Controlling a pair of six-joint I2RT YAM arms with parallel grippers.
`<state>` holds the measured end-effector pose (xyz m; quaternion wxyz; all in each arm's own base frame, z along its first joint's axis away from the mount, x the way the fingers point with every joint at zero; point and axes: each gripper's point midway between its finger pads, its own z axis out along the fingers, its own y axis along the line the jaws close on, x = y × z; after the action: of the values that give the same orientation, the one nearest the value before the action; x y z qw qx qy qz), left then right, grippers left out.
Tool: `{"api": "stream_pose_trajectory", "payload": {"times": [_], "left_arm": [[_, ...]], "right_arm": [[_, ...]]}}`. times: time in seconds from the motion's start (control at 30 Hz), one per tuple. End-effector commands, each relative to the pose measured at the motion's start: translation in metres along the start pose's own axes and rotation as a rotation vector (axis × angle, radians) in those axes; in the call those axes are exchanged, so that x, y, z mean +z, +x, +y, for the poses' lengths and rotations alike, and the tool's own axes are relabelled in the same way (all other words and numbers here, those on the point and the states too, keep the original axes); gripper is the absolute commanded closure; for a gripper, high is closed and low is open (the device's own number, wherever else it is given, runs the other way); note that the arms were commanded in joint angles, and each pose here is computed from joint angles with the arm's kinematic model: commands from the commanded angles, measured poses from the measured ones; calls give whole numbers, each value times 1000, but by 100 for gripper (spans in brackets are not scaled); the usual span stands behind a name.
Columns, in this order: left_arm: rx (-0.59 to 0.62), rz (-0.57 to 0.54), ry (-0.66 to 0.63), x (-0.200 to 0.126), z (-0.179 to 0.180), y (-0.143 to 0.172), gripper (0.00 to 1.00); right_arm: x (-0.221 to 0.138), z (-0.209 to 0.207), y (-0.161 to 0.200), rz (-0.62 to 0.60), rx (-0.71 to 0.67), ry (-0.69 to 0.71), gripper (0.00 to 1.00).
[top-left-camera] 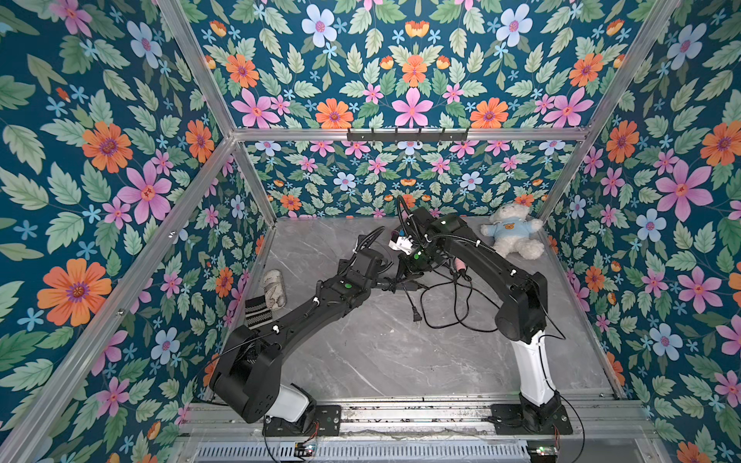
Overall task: Wrap the cord around the hair dryer
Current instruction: Wrap the power cord around the hair dryer.
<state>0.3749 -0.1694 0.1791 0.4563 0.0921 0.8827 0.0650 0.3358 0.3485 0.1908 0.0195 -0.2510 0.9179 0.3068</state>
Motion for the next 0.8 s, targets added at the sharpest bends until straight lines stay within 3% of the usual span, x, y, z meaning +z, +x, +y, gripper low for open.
{"api": "stream_pose_trajectory", "payload": {"times": [0.0,0.23,0.47,0.63,0.77], "left_arm": [[278,198,182,-8,-23,52,100],[340,220,369,-25,-46,61,100],[300,210,566,-32,-78,81,100],[307,196,734,-47,-101,89,100],[308,149,822,-63,-109,82,100]], "right_arm": [[-12,0,13,78,-84,27,98],[-17,-27,30,189,-182,167,100],[-26,-52,45,252,-369,286,100],[-31,-48,51,249,-515,269,100],[-32,-37,56,262,-531,183,100]]}}
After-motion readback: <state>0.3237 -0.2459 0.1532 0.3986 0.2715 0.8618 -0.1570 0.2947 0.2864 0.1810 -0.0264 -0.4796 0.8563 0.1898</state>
